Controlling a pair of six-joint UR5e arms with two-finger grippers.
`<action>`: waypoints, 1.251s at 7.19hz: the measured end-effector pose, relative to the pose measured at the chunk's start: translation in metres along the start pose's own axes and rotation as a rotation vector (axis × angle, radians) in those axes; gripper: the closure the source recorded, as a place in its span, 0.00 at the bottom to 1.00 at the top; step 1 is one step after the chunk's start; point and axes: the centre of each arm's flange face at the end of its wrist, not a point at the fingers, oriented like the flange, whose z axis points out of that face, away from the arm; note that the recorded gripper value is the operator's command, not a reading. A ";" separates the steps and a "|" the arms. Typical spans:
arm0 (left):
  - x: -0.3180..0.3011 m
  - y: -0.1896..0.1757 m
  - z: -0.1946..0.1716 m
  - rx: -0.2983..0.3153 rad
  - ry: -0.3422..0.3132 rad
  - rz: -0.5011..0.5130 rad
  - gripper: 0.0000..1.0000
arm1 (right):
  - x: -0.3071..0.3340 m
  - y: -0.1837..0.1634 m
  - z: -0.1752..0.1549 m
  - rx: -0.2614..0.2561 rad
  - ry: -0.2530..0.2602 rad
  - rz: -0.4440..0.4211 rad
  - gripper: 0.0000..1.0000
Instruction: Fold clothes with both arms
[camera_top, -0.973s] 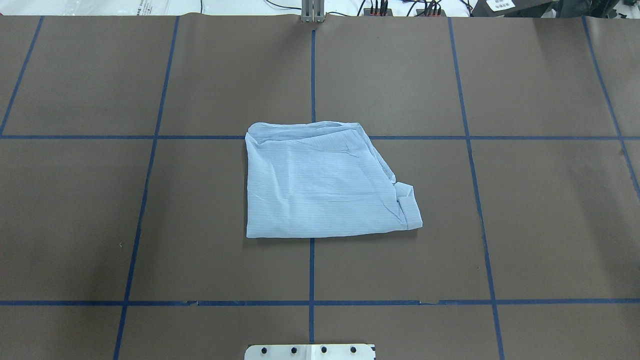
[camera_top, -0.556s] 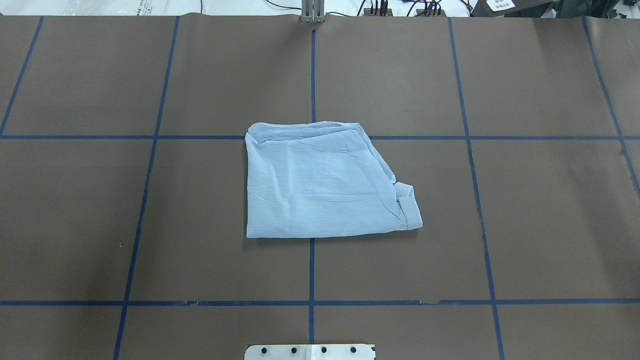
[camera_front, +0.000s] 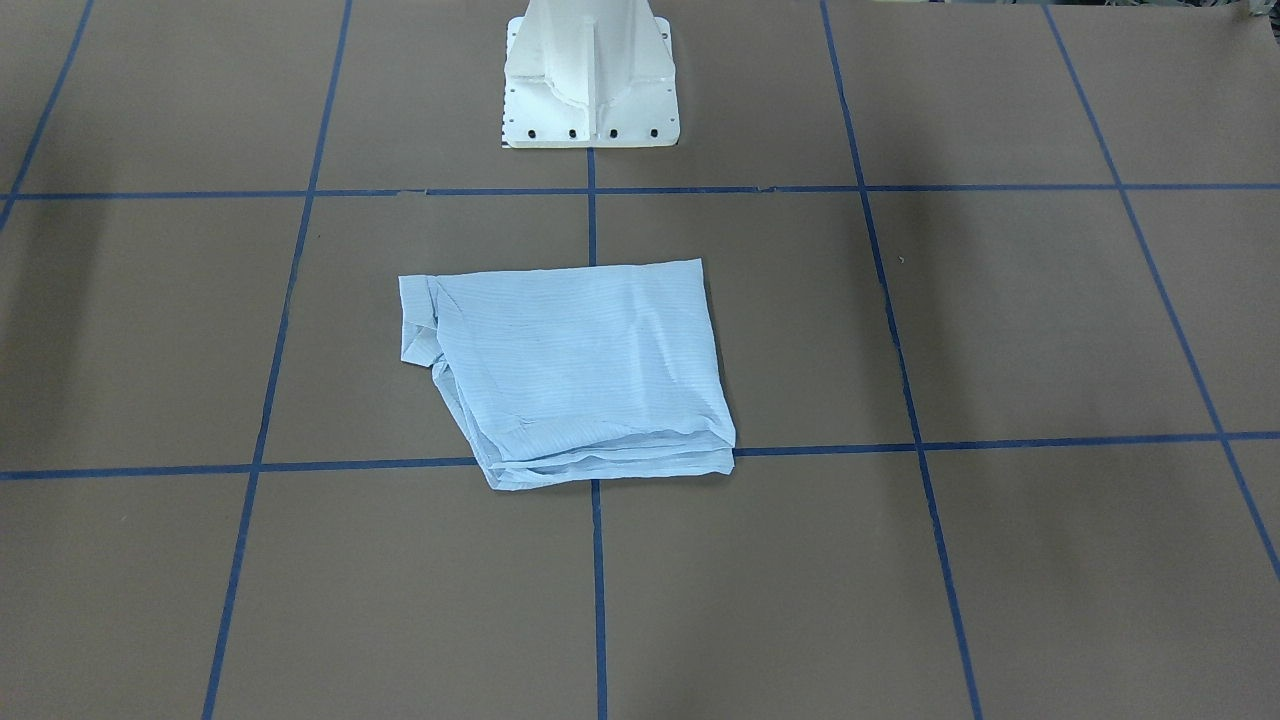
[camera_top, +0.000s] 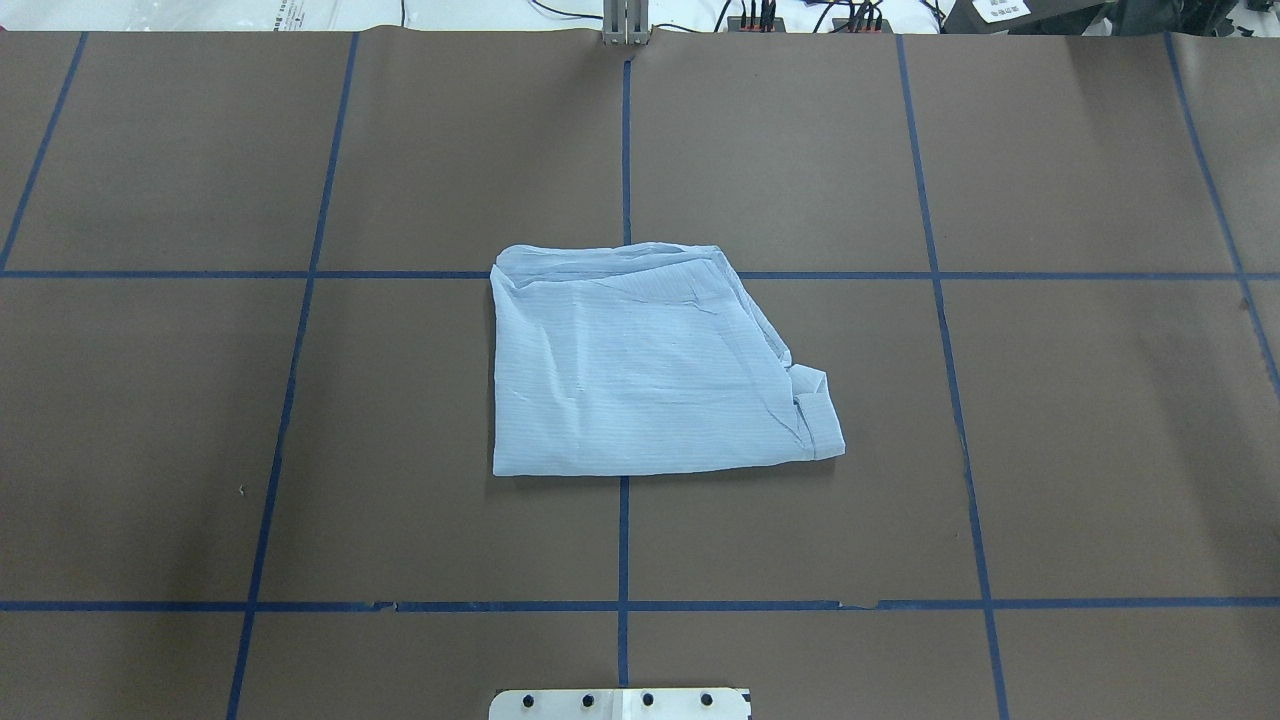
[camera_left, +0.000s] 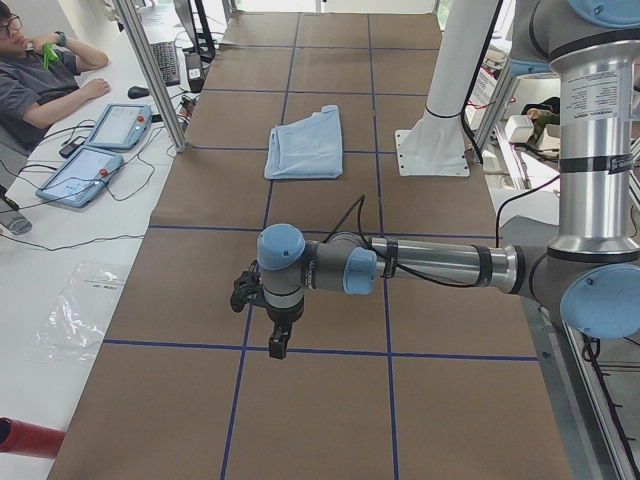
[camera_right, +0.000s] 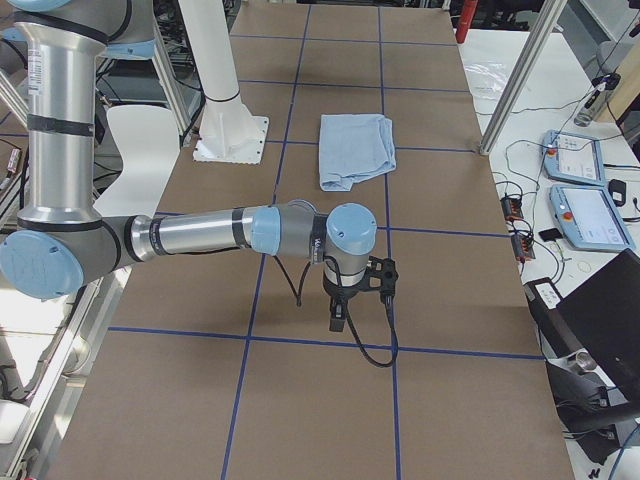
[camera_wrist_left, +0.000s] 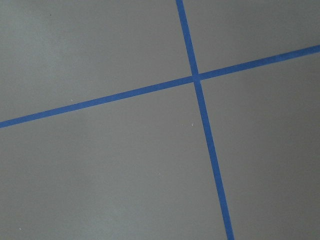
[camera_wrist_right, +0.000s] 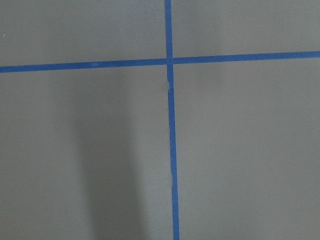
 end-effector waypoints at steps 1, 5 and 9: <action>0.003 0.000 0.001 -0.001 0.042 -0.063 0.00 | 0.000 0.000 0.000 0.000 0.000 0.001 0.00; 0.007 0.000 0.001 -0.003 0.085 -0.122 0.00 | 0.000 0.000 0.000 0.000 0.000 0.003 0.00; 0.007 -0.001 0.001 -0.002 0.084 -0.122 0.00 | 0.000 0.000 0.000 0.001 -0.001 0.003 0.00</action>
